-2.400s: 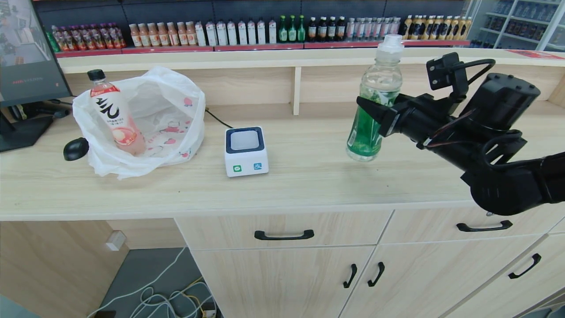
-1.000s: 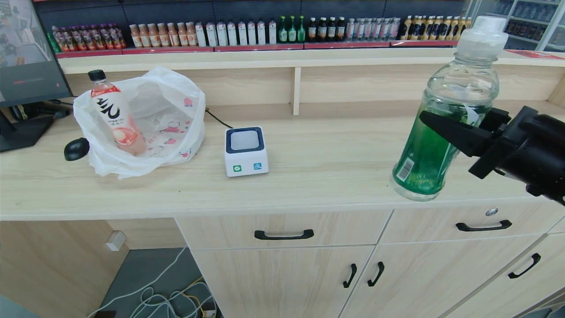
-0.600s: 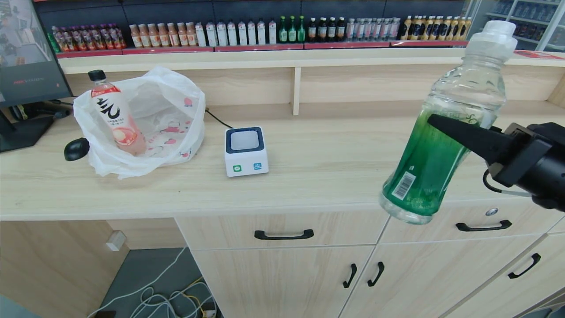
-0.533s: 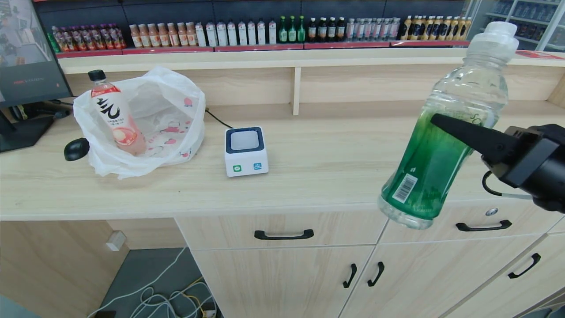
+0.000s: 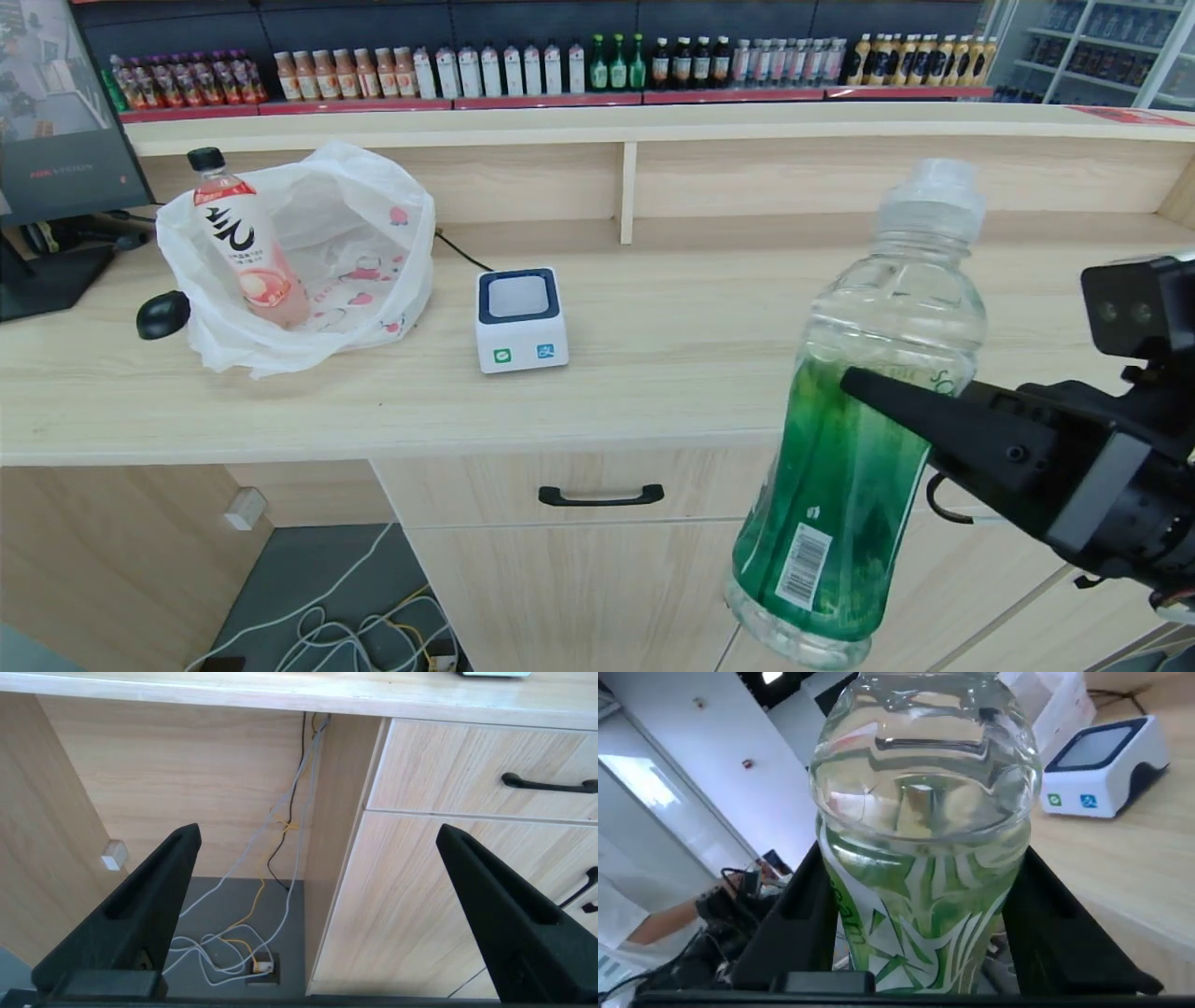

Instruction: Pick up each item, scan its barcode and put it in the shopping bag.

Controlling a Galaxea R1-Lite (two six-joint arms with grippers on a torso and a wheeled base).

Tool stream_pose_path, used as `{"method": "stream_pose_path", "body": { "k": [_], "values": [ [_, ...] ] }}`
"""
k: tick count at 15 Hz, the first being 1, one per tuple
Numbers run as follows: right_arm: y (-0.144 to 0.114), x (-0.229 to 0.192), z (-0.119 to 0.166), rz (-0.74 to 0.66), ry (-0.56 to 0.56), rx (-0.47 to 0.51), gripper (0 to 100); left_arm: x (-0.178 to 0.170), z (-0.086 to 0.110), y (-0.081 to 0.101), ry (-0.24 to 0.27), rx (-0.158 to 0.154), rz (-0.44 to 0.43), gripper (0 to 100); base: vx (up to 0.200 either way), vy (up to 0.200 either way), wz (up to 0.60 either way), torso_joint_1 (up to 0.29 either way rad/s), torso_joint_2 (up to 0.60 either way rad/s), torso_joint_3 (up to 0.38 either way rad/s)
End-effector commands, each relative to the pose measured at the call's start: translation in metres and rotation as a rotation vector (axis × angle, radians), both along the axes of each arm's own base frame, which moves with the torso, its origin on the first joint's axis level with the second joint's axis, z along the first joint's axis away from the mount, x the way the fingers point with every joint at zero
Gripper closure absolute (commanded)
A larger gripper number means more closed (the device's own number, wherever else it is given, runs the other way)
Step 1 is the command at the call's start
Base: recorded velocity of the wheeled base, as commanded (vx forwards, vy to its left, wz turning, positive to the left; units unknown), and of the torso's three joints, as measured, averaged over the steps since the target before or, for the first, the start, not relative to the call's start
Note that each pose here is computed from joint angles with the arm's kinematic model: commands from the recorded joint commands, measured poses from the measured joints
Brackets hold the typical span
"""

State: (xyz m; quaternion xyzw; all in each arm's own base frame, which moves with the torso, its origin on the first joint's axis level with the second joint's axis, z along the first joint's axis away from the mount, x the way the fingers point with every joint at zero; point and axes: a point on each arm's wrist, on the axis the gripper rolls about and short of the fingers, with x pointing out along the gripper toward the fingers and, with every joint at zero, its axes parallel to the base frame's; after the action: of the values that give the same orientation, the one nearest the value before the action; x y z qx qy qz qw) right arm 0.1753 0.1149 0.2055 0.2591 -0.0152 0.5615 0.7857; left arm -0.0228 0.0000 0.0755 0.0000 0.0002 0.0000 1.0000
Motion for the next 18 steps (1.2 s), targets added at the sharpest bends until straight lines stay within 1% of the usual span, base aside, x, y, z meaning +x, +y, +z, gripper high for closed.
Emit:
{"method": "stream_pose_path", "body": {
  "k": [1,3,7,11,14,16,18],
  "values": [
    [0.019,0.005,-0.010,0.081,0.092,-0.002,100,0.000,0.000,0.000,0.000,0.000,0.000,0,0.000,0.000,0.00,0.000,0.00,0.000],
    [0.027,0.004,-0.002,0.129,0.109,0.031,100,0.000,0.000,0.000,0.000,0.000,0.000,0,0.000,0.000,0.00,0.000,0.00,0.000],
    [0.026,0.003,0.002,0.160,0.182,0.072,100,0.000,0.000,0.000,0.000,0.000,0.000,0,0.000,0.000,0.00,0.000,0.00,0.000],
    [0.031,-0.020,0.012,0.275,0.232,0.118,100,0.000,0.000,0.000,0.000,0.000,0.000,0,0.000,0.000,0.00,0.000,0.00,0.000],
    [0.030,-0.021,0.011,0.277,0.241,0.118,100,0.000,0.000,0.000,0.000,0.000,0.000,0,0.000,0.000,0.00,0.000,0.00,0.000],
    [0.033,-0.013,0.016,0.269,0.231,0.130,100,0.000,0.000,0.000,0.000,0.000,0.000,0,0.000,0.000,0.00,0.000,0.00,0.000],
    [0.030,-0.009,0.017,0.249,0.224,0.137,100,0.000,0.000,0.000,0.000,0.000,0.000,0,0.000,0.000,0.00,0.000,0.00,0.000]
  ]
}}
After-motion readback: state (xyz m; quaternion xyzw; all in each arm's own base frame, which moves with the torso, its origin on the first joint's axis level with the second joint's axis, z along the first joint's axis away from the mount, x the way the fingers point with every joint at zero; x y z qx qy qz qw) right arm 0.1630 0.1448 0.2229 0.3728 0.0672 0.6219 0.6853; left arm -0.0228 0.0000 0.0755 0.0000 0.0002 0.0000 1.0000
